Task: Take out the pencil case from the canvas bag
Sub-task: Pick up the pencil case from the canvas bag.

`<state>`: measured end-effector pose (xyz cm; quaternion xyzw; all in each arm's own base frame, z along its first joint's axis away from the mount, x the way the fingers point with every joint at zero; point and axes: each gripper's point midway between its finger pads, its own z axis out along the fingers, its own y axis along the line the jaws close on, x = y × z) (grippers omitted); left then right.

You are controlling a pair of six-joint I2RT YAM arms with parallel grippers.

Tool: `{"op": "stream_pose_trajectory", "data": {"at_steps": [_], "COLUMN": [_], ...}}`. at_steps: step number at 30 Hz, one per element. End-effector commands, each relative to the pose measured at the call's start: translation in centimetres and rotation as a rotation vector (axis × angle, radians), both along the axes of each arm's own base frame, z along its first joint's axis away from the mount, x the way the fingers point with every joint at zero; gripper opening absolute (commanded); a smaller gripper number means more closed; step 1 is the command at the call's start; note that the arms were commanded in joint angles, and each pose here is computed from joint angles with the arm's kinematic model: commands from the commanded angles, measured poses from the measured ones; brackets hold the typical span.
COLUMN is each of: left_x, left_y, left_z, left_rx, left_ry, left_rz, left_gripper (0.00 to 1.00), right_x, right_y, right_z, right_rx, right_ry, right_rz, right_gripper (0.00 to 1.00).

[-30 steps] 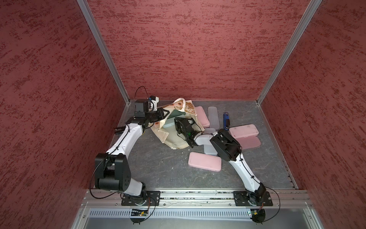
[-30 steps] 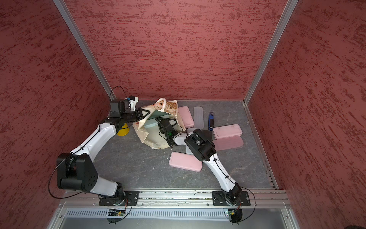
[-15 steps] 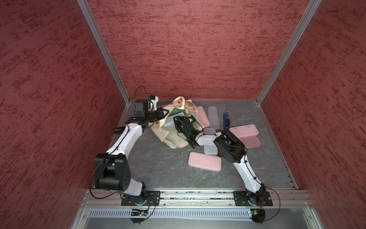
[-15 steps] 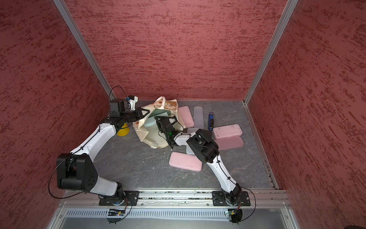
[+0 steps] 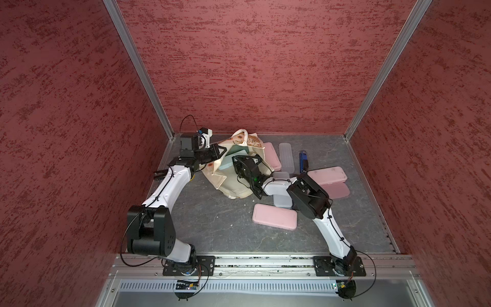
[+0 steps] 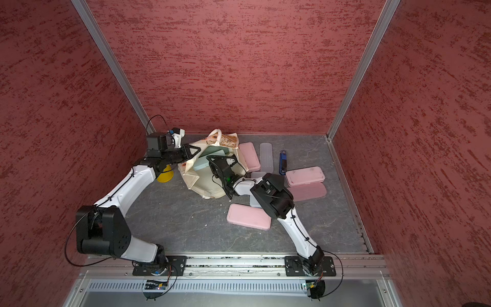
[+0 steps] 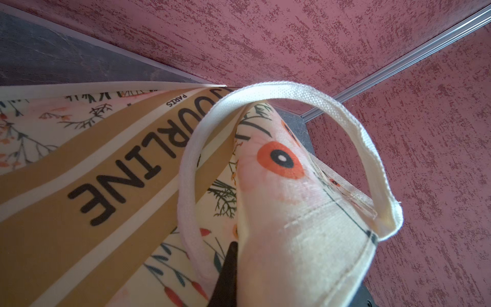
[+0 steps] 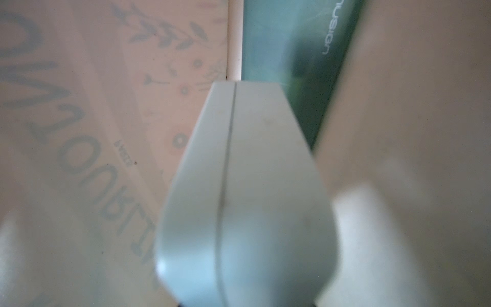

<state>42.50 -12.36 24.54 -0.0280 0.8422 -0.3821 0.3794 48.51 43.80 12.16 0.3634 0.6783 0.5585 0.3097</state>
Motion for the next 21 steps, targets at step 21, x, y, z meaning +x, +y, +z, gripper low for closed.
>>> {"op": "stream_pose_trajectory", "data": {"at_steps": [21], "left_x": [0.2], "left_y": [1.8], "left_z": [0.2], "left_rx": [0.062], "left_ry": [-0.023], "left_rz": [0.045], "left_gripper": [0.0], "right_x": [-6.2], "right_y": [-3.0], "right_z": [13.0], "right_rx": [-0.043], "right_ry": [-0.237], "right_rz": [0.062], "right_gripper": [0.2]}}
